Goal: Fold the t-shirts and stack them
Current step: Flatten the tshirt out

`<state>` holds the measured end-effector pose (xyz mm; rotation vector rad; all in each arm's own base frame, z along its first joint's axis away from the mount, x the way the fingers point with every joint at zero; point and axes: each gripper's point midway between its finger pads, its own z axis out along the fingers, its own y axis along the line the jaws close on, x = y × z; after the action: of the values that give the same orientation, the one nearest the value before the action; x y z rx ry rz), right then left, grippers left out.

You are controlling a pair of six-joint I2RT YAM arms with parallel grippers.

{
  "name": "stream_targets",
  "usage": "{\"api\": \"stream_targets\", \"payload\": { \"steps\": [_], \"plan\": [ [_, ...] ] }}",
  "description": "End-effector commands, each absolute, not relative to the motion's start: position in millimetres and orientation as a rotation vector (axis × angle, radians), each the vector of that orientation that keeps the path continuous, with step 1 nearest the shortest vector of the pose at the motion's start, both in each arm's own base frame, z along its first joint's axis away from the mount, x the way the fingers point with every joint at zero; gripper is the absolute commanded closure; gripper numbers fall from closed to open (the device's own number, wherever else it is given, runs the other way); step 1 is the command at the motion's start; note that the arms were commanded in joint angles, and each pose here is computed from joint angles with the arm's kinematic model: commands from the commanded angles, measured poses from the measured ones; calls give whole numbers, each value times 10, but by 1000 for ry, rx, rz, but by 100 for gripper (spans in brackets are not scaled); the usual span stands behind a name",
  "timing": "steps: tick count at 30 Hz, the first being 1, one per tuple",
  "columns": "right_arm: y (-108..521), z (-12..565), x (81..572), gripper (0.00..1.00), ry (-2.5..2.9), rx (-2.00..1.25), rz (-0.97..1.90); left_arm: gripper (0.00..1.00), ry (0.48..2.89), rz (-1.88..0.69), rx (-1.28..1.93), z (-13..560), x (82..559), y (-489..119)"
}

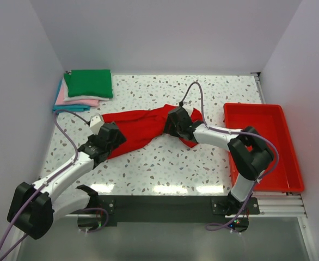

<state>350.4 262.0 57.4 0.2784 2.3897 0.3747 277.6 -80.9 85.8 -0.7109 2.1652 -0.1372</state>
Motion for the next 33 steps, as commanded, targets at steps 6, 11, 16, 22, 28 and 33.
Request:
{"api": "stream_targets", "payload": {
  "steps": [6,11,16,22,28,33],
  "plan": [
    [2697,678,3859,62,2179,514,451,17,2174,-133,-717,750,2718,-765],
    [2582,864,3807,100,2170,512,416,17,2168,-139,-715,767,2740,-773],
    [2282,1276,3609,100,2176,423,313,17,2163,-132,-721,770,2750,-748],
    [1828,1713,3309,100,2185,306,226,17,2150,-129,-744,777,2772,-699],
    [1349,1908,3093,100,2173,305,166,17,2147,-149,-760,782,2789,-698],
    [1151,1932,2945,100,2190,268,137,17,2138,-170,-759,848,2829,-716]
  ]
}}
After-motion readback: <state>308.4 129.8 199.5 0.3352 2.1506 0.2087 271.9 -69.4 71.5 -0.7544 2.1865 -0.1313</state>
